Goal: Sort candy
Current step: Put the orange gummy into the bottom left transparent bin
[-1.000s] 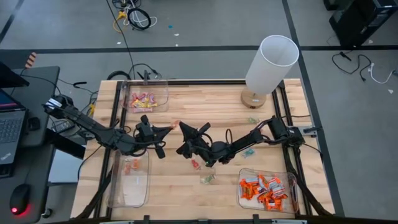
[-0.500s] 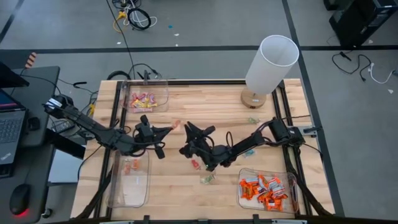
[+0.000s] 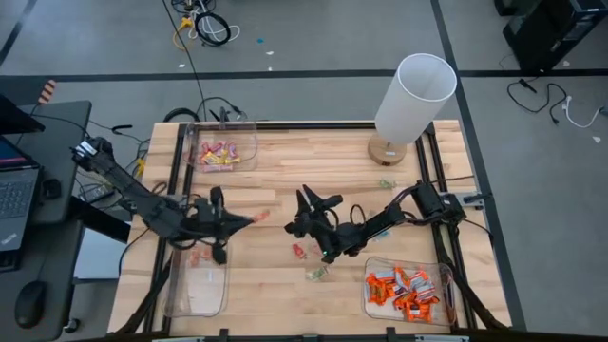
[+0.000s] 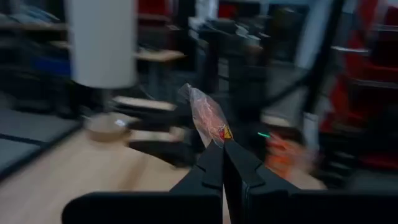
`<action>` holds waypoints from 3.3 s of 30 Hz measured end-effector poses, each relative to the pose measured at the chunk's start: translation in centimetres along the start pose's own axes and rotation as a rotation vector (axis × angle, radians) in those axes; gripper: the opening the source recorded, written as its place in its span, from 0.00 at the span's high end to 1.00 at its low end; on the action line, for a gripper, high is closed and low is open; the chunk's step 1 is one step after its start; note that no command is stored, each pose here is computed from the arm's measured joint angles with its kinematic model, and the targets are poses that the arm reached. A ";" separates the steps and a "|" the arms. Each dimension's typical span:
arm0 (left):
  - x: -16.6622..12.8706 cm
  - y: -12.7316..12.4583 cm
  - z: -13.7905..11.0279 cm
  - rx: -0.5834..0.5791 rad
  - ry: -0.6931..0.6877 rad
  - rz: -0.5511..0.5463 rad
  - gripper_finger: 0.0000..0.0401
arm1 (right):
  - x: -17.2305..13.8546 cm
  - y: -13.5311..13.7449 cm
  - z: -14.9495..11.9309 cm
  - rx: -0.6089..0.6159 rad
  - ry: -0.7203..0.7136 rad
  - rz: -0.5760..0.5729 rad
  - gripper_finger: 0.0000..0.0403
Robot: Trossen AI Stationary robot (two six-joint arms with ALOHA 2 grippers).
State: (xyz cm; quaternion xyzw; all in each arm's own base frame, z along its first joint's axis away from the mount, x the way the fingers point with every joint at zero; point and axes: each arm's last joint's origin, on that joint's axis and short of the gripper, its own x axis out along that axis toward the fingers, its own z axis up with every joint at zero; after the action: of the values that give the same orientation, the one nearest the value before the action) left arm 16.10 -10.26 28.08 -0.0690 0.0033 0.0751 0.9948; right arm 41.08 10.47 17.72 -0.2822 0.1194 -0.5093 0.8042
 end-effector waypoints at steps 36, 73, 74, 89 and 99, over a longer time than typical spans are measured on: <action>-7.4 -1.0 0.6 -0.087 1.346 -0.230 1.00 | -0.2 -4.3 3.3 0.539 -0.421 0.355 0.82; -7.4 -0.2 -5.7 -0.093 1.411 -0.141 1.00 | 4.9 -10.8 10.2 0.400 -0.418 1.010 1.00; -7.4 -0.2 -5.7 -0.091 1.408 -0.138 1.00 | 4.9 -11.2 10.2 0.388 -0.406 1.016 1.00; -7.4 0.2 -6.0 -0.065 1.398 -0.100 1.00 | 2.2 -13.2 5.6 0.426 -0.218 1.027 1.00; -7.2 -0.5 -9.1 -0.257 1.432 -0.214 1.00 | 1.8 -12.4 3.2 0.487 -0.148 1.020 1.00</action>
State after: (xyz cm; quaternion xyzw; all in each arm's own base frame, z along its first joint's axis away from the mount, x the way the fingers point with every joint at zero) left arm 9.14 -13.10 19.23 -0.2170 0.6368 -0.0860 0.7349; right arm 34.17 5.94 27.63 -0.0302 0.0632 -0.0482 0.9964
